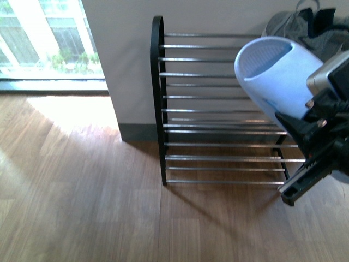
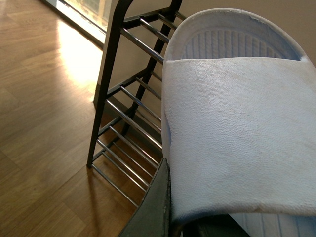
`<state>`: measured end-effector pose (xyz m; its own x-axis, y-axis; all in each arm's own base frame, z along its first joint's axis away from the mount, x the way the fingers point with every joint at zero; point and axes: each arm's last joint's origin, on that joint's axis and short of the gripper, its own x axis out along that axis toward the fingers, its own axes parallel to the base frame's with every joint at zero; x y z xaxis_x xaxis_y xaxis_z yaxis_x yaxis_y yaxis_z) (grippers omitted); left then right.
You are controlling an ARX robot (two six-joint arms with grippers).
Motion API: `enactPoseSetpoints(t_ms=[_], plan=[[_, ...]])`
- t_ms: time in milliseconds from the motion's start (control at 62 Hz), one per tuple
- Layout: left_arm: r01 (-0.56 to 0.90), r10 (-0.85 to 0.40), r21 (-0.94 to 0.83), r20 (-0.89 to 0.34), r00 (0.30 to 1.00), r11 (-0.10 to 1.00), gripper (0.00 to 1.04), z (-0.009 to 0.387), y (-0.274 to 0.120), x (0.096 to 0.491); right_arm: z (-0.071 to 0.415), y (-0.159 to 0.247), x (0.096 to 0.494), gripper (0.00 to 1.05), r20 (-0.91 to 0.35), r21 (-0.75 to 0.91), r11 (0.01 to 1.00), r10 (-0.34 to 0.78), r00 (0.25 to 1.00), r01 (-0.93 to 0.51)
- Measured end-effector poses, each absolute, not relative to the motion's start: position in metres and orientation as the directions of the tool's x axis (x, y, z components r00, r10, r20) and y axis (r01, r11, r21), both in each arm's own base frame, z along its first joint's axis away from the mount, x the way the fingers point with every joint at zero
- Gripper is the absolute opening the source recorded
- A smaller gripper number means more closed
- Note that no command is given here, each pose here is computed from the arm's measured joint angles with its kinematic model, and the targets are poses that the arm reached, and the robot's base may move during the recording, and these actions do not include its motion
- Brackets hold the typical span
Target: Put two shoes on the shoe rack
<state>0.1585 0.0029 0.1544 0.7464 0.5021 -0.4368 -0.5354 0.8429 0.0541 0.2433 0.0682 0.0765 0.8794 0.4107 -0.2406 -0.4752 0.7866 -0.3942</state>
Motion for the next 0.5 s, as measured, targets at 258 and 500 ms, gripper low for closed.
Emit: enactPoseSetpoints(t_ms=[258, 500], plan=[[-0.533, 0.499, 0.053, -0.437, 0.748, 0.845, 0.02, 0.154, 0.003, 0.158, 0.165, 0.156, 0.269, 0.02, -0.014, -0.058, 0.912, 0.406, 0.914, -0.406], [-0.534, 0.501, 0.053, -0.437, 0.747, 0.844, 0.02, 0.154, 0.003, 0.158, 0.152, 0.204, 0.363, 0.02, -0.181, -0.025, 0.952, 0.297, 0.938, -0.306]])
